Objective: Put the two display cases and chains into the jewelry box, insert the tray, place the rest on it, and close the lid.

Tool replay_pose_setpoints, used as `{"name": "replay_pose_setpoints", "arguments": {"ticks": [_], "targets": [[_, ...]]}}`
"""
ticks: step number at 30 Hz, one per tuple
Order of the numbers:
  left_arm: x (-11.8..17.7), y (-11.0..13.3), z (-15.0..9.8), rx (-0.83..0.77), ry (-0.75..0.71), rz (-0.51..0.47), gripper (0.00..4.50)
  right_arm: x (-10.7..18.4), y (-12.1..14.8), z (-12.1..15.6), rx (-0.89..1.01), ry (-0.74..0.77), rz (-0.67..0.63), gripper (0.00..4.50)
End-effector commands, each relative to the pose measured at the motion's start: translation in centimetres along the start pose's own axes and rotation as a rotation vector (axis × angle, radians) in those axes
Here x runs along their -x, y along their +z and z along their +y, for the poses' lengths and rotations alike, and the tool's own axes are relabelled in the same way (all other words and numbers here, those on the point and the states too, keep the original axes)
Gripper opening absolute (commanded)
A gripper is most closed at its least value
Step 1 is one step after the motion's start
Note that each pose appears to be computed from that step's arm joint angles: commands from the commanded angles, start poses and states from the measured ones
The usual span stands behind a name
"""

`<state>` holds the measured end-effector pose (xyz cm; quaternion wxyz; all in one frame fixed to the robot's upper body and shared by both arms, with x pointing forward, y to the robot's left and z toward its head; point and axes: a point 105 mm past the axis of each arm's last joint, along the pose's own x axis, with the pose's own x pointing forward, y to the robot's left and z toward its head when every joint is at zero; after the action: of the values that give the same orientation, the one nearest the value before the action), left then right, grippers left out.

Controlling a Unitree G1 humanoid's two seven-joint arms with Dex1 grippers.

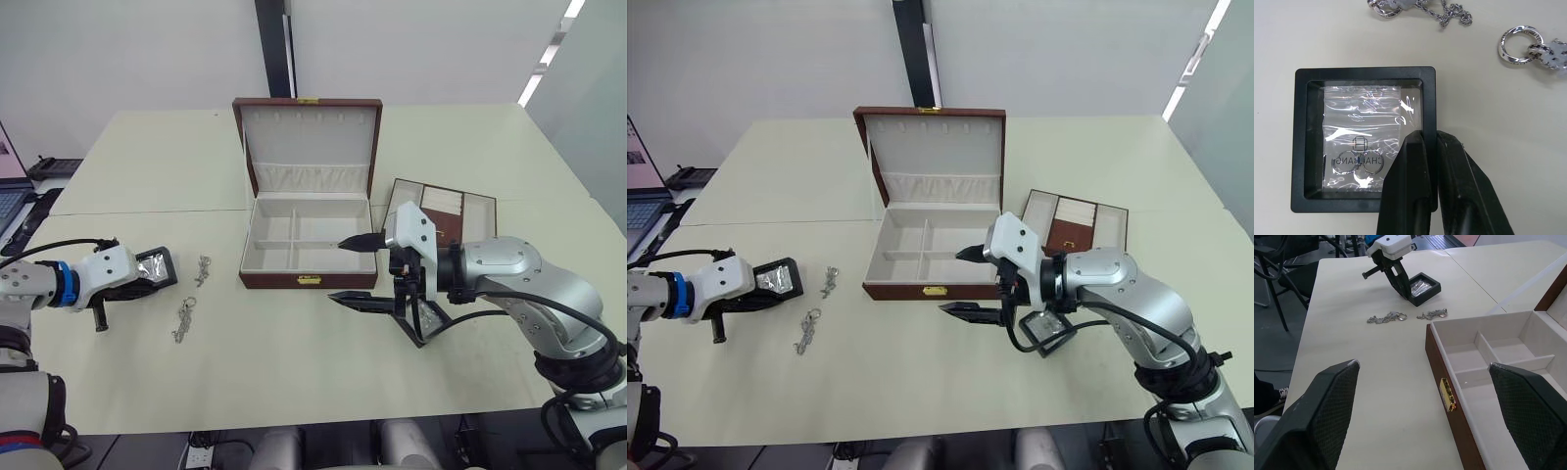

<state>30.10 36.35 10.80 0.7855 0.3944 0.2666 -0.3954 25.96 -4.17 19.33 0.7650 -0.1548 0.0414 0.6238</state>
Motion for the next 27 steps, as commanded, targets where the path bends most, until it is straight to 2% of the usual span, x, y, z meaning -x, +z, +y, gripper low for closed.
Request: {"name": "replay_pose_setpoints", "arguments": {"ticks": [1,5,8,14,18,22,27], "targets": [[2.5,1.8,2.0,-0.020,0.049,-0.048,0.02,0.5,1.3,-0.1,0.035,-0.022,-0.036,4.50],[2.8,5.3,2.7,-0.098,-0.034,-0.130,0.02,1.0,1.0,-0.6,0.064,-0.068,-0.028,4.50],[2.3,8.8,2.8,-0.142,-0.101,-0.220,0.02,1.4,0.5,-1.0,0.080,-0.114,-0.003,4.50],[1.8,17.5,-0.5,-0.174,-0.302,-0.390,0.02,2.3,-0.5,-1.1,0.055,-0.187,0.036,4.50],[1.6,21.6,-1.8,-0.190,-0.356,-0.416,0.02,2.8,-0.9,-1.1,0.026,-0.231,0.050,4.50],[-0.2,25.0,-1.9,-0.245,-0.346,-0.429,0.02,2.9,-0.8,-1.1,0.005,-0.272,0.035,4.50],[-2.8,27.5,-1.3,-0.286,-0.354,-0.440,0.02,2.9,-0.9,-1.3,-0.016,-0.328,0.037,4.50]]}}
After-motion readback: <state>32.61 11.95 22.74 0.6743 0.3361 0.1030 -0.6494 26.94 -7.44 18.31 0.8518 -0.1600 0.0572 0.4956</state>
